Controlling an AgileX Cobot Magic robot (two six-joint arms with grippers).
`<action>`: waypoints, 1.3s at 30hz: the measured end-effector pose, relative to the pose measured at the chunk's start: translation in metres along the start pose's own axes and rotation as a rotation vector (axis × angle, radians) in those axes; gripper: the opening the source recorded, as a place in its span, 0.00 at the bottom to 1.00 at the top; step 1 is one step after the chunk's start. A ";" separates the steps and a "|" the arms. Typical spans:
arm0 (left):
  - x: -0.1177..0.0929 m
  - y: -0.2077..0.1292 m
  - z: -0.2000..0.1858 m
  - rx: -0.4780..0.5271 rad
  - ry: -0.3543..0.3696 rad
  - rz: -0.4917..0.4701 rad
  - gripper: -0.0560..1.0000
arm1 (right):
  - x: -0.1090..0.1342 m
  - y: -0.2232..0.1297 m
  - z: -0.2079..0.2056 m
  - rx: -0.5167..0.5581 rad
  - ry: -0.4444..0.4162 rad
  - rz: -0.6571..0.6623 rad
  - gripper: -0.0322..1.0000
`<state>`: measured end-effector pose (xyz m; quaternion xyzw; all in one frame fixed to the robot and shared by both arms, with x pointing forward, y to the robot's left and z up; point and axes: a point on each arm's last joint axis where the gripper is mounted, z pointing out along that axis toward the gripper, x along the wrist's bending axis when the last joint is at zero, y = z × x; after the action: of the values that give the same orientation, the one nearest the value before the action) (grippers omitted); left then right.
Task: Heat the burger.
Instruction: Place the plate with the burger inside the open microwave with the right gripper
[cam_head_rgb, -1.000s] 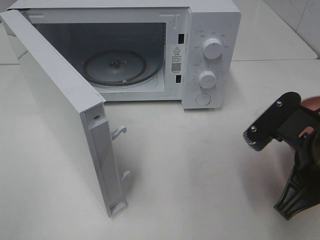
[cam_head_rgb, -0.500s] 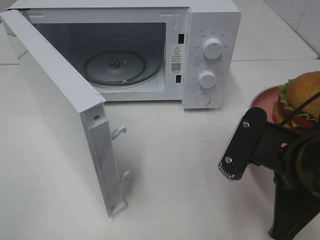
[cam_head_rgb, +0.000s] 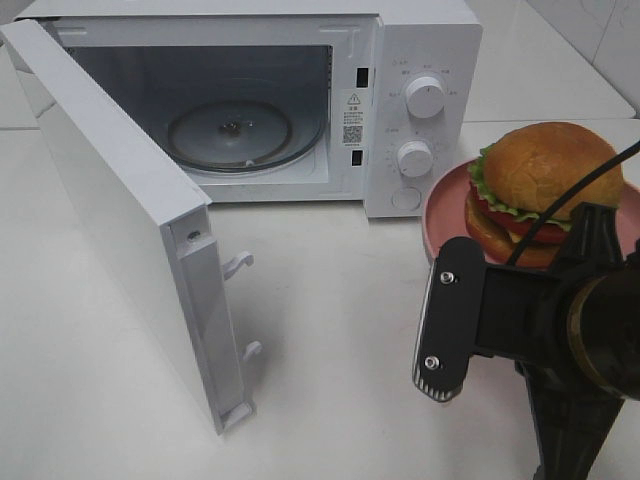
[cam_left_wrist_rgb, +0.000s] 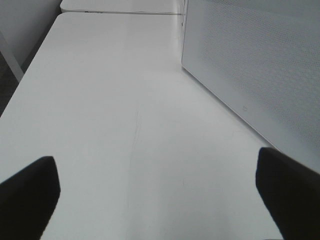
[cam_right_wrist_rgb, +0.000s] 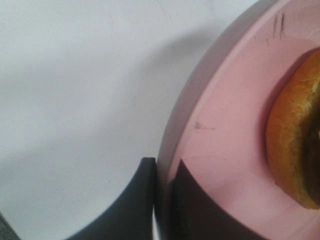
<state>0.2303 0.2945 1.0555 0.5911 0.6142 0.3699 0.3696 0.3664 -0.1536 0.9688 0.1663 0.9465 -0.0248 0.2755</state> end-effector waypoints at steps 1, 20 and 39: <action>0.000 0.000 0.000 0.000 0.000 0.000 0.99 | 0.000 0.000 0.000 0.000 0.000 0.000 0.09; 0.000 0.000 0.000 0.000 0.000 0.000 0.99 | 0.004 0.010 0.001 -0.133 0.005 -0.383 0.09; 0.000 0.000 0.000 0.000 0.000 0.000 0.99 | -0.014 0.011 0.011 -0.179 -0.013 -0.479 0.09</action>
<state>0.2303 0.2945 1.0555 0.5911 0.6142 0.3699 0.3696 0.3862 -0.1493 0.9674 -0.0877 0.9556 -0.0063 0.2813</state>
